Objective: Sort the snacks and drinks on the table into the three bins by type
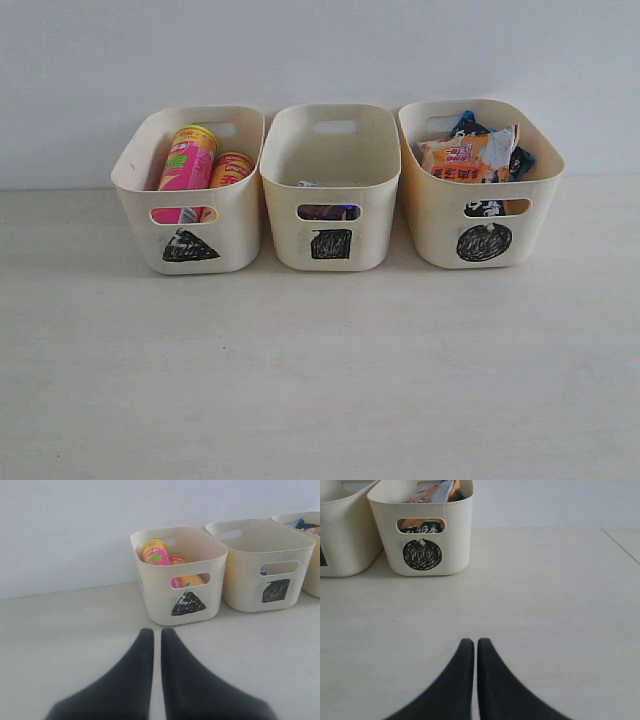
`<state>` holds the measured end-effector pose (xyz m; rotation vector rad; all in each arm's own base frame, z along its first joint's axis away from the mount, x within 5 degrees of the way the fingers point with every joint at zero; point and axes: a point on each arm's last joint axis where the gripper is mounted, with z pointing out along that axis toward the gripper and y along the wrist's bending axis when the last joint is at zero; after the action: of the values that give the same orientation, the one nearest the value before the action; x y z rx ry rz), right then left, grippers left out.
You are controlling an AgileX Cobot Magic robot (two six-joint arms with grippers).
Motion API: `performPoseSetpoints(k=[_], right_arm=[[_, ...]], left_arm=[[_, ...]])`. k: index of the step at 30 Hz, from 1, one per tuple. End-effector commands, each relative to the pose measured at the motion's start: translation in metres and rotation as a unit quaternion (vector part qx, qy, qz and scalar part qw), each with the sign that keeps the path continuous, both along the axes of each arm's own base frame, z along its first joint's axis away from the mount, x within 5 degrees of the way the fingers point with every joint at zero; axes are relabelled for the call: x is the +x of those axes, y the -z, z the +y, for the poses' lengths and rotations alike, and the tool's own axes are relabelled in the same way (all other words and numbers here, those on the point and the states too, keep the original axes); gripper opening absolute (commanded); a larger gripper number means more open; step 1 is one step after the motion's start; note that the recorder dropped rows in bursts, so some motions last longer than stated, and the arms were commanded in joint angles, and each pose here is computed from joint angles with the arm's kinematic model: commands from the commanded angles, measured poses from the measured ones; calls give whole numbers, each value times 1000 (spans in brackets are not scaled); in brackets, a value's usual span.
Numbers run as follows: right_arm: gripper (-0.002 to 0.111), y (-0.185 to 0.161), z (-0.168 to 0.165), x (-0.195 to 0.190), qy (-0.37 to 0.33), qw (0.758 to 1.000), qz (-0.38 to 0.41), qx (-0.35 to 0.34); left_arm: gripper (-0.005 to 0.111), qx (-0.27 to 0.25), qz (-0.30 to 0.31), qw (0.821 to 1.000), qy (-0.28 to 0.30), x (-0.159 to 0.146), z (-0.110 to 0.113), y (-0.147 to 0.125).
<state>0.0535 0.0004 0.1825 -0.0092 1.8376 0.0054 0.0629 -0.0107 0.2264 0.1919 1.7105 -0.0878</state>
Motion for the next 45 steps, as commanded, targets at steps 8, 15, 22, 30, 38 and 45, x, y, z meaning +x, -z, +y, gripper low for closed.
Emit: performPoseSetpoints(k=[8,15,22,30,38,45], right_arm=[[0,0,0,0,1,1000,-6,-1],[0,0,0,0,1,1000,-6,-1],[0,0,0,0,1,1000,-6,-1],[0,0,0,0,1,1000,-6,-1],[0,0,0,0,1,1000,-6,-1],[0,0,0,0,1,1000,-6,-1]], left_arm=[[4,-17,13,998,-51,-8,7,37],[4,-12,27,998,-58,-8,7,39],[4,-12,27,998,-58,-8,7,39],[4,-7,25,998,-58,-8,8,39],[4,-7,25,998,-58,-8,8,39],[4,-7,25,998,-58,-8,8,39]])
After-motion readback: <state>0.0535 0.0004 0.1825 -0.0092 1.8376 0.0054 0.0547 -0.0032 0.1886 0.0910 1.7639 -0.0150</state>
